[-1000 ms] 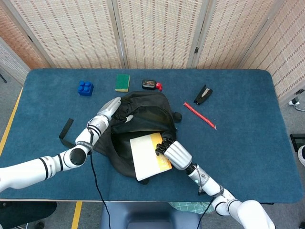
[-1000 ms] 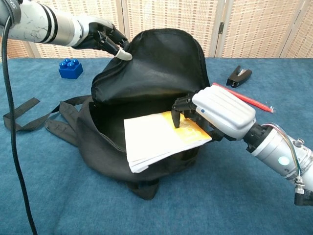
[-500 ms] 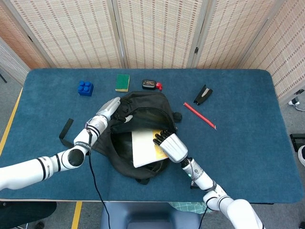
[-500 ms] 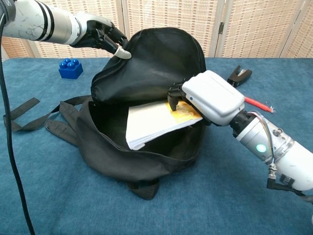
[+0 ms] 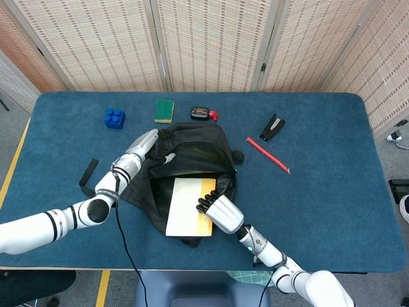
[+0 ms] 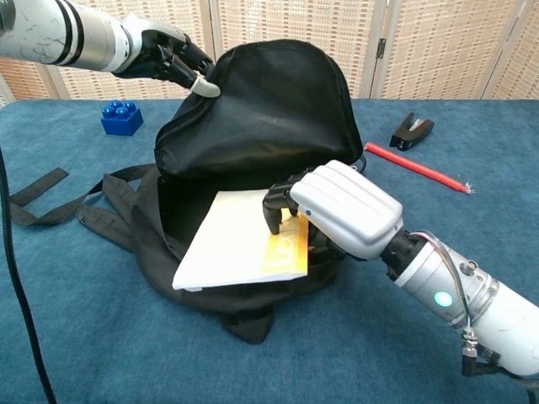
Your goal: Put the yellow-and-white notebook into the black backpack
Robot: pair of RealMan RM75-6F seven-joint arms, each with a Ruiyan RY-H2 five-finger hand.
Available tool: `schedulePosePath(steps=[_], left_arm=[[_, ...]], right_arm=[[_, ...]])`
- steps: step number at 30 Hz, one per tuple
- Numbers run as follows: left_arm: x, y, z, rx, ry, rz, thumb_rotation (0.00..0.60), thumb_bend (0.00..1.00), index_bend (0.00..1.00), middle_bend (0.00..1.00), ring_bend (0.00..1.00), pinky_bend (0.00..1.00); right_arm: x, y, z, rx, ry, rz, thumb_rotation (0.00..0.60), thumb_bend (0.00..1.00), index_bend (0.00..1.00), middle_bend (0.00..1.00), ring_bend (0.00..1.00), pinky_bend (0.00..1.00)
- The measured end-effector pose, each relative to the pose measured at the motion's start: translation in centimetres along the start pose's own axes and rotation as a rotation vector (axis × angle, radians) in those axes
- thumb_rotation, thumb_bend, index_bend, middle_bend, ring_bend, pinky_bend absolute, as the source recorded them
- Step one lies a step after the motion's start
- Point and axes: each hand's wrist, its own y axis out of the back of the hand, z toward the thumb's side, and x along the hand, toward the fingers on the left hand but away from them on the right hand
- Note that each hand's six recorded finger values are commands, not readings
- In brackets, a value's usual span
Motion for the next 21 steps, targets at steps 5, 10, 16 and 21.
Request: schedulePosePath(steps=[5,10,16,21], left_arm=[[-0.3,0.3,0.0,0.0,-0.002,0.001,0.6,0.45,0.59,0.22,0.14,0.0],[-0.5,0.4,0.0,-0.001,-0.004,0.002,0.6,0.45,0.59,0.22,0.14,0.0],[-0.5,0.4,-0.1,0.0,-0.004,0.002,0.6,0.45,0.59,0.22,0.14,0.0],[-0.6,0.5,-0.1,0.0,-0.003,0.003,0.6,0.45,0.59,0.22,0.14,0.0]], right_arm=[[-0.1,-0.4,-1.0,0.03,-0.025,0.034,0.6,0.46,0.9,0.5,0.49,0.46],[-1.4,-0.3,-2.4,0.087,-0.061,0.047,0.6,0.46,0.9,0.5,0.5,0.46],[-2.9,-0.6,-3.4,0.167,-0.082,0.065,0.6,0.46,0.9,0.5,0.49,0.46],[-4.2,-0.6,-3.5,0.216,-0.094,0.064,0.6,0.46,0.9,0.5,0.49,0.46]])
